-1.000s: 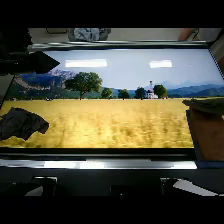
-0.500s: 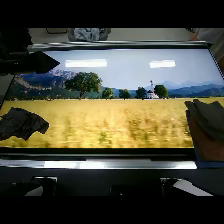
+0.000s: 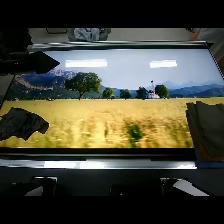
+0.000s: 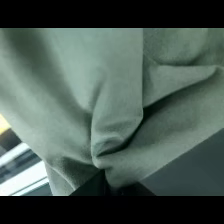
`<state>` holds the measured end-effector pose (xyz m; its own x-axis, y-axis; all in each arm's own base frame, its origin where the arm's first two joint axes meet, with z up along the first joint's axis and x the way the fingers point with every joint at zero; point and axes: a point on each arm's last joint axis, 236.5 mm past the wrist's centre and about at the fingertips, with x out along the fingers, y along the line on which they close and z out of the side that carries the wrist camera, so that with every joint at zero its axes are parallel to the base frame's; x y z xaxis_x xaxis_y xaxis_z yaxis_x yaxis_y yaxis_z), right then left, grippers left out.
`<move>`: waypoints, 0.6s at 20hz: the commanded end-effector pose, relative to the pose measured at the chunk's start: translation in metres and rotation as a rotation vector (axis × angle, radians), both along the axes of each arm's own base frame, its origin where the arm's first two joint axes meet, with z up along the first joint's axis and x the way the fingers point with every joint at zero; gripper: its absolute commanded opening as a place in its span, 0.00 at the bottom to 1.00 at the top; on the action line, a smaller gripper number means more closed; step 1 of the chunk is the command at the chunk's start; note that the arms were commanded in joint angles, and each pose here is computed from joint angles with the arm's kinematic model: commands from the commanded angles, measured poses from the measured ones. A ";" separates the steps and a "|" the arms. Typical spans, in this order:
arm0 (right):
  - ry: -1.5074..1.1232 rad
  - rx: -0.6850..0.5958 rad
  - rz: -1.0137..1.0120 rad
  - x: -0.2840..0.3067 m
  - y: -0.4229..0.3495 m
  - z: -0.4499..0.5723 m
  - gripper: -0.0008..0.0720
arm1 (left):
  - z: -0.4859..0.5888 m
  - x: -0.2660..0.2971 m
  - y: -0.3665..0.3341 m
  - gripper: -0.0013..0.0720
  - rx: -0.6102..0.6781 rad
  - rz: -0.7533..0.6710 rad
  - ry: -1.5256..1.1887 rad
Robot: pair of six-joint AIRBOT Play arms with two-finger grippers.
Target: Fold the shirts.
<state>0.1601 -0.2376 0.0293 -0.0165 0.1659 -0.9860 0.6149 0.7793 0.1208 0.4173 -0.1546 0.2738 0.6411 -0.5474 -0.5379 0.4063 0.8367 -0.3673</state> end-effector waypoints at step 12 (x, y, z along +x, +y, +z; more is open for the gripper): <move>-0.519 -0.637 0.415 0.144 -0.068 0.172 0.97 | 0.036 0.034 0.068 0.04 0.246 0.230 -0.189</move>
